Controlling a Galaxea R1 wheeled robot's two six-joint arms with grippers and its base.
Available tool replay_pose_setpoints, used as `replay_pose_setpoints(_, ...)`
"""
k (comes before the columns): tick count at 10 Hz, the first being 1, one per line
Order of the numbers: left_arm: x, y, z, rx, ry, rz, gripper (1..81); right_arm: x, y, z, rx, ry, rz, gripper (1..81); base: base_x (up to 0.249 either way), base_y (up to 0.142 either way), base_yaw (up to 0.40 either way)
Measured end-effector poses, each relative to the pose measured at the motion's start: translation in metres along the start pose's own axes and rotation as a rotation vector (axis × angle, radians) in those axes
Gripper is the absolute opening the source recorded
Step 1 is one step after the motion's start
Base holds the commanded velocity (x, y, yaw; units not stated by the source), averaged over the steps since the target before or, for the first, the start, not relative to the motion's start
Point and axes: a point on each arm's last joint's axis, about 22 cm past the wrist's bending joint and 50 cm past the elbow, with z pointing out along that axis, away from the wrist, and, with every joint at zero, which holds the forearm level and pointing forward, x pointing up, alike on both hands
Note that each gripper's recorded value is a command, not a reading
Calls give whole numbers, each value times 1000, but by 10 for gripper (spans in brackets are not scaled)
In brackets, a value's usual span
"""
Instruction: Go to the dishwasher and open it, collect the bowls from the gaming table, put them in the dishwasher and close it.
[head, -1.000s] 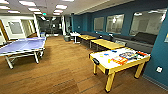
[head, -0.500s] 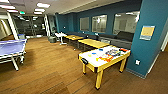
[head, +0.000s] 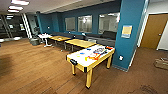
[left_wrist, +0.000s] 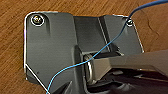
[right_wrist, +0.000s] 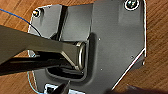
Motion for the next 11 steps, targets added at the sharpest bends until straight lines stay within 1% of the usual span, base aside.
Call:
replay_pose_setpoints(3, 6, -1, 0, 1, 7, 3, 811, 0, -1, 0, -1, 0, 1, 811, 0, 0, -174)
replay_pose_setpoints(5, 2, 0, 0, 0, 3, 1, 811, 0, 0, 0, -2, 0, 1, 811, 0, 0, 0)
replay_pose_setpoints(11, 2, -1, 0, 1, 2, -1, 811, 0, 0, 0, -2, 0, 0, 811, 0, 0, 0)
